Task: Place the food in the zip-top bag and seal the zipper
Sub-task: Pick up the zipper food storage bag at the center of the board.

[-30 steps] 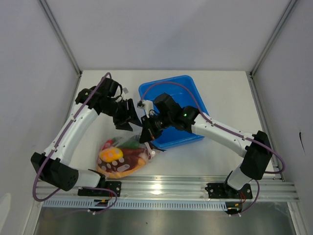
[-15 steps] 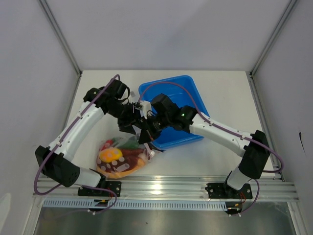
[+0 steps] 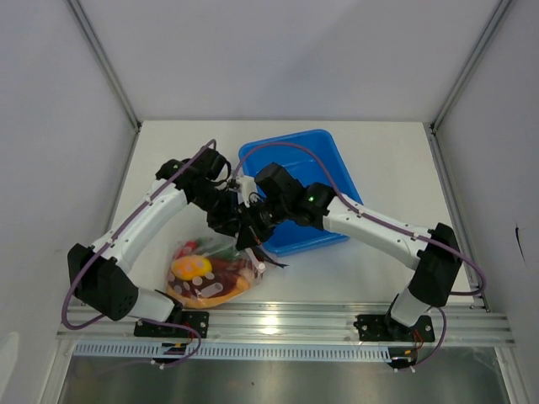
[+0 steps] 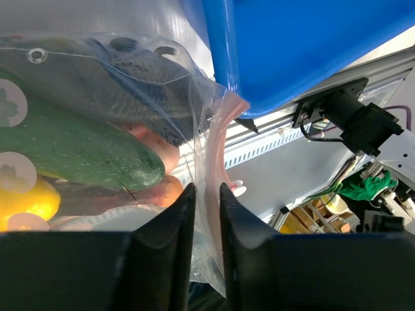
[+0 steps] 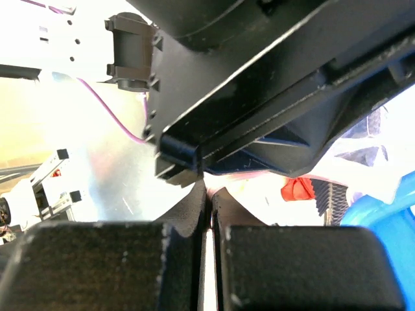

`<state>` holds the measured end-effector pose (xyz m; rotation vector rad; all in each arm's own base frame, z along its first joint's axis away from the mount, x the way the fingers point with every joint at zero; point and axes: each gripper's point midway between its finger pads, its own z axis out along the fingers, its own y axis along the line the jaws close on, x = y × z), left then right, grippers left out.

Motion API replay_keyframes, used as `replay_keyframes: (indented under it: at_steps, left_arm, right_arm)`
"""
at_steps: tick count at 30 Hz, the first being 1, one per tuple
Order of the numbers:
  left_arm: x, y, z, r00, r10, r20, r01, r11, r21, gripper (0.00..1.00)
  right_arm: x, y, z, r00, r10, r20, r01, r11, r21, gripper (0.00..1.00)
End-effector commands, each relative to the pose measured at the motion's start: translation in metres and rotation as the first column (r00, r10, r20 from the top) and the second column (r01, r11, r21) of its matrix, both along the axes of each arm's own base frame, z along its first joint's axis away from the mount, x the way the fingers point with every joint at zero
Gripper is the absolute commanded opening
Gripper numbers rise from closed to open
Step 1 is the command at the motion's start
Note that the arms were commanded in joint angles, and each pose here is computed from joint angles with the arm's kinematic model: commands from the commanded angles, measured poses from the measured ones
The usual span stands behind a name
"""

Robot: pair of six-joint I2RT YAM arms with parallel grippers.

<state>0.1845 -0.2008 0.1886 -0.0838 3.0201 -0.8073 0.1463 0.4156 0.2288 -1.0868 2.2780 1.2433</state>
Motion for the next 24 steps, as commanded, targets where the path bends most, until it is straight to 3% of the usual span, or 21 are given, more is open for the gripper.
replay_keyframes:
  at_steps: [1, 5, 15, 16, 17, 19, 21, 24]
  left_arm:
    - [-0.003, -0.003, 0.006, 0.999, -0.030, 0.036, 0.031, 0.999, -0.027, 0.19]
    - [-0.005, -0.001, 0.010, 0.999, -0.030, 0.044, 0.031, 0.999, -0.025, 0.01]
    - [-0.010, 0.001, 0.036, 0.991, -0.011, 0.132, 0.021, 0.997, -0.078, 0.01]
    - [-0.010, 0.002, 0.039, 0.990, -0.008, 0.140, 0.019, 0.997, -0.079, 0.01]
    - [-0.010, 0.002, 0.045, 0.987, -0.006, 0.162, 0.020, 0.996, -0.088, 0.01]
    - [-0.009, 0.002, 0.053, 0.982, 0.002, 0.187, 0.017, 0.995, -0.098, 0.00]
    - [-0.008, 0.003, 0.061, 0.976, 0.013, 0.219, 0.011, 0.994, -0.109, 0.01]
    - [-0.010, 0.001, 0.059, 0.979, 0.003, 0.204, 0.022, 0.993, -0.116, 0.01]
  right_arm:
    - [0.009, 0.012, 0.022, 0.998, -0.005, 0.068, 0.001, 0.998, 0.063, 0.00]
    - [0.012, 0.013, 0.012, 0.998, -0.030, 0.046, 0.028, 0.999, 0.027, 0.00]
    - [0.015, 0.010, 0.006, 0.997, -0.076, 0.017, 0.076, 0.997, -0.015, 0.04]
    - [0.015, 0.010, 0.007, 0.997, -0.079, 0.012, 0.079, 0.997, -0.017, 0.09]
    - [0.015, 0.010, 0.007, 0.997, -0.083, 0.009, 0.083, 0.996, -0.023, 0.26]
    - [0.016, 0.008, 0.011, 0.996, -0.087, 0.005, 0.087, 0.996, -0.029, 0.37]
    - [0.017, 0.004, 0.015, 0.995, -0.100, 0.003, 0.100, 0.994, -0.034, 0.38]
    - [0.017, 0.003, 0.016, 0.995, -0.093, -0.020, 0.093, 0.996, -0.007, 0.29]
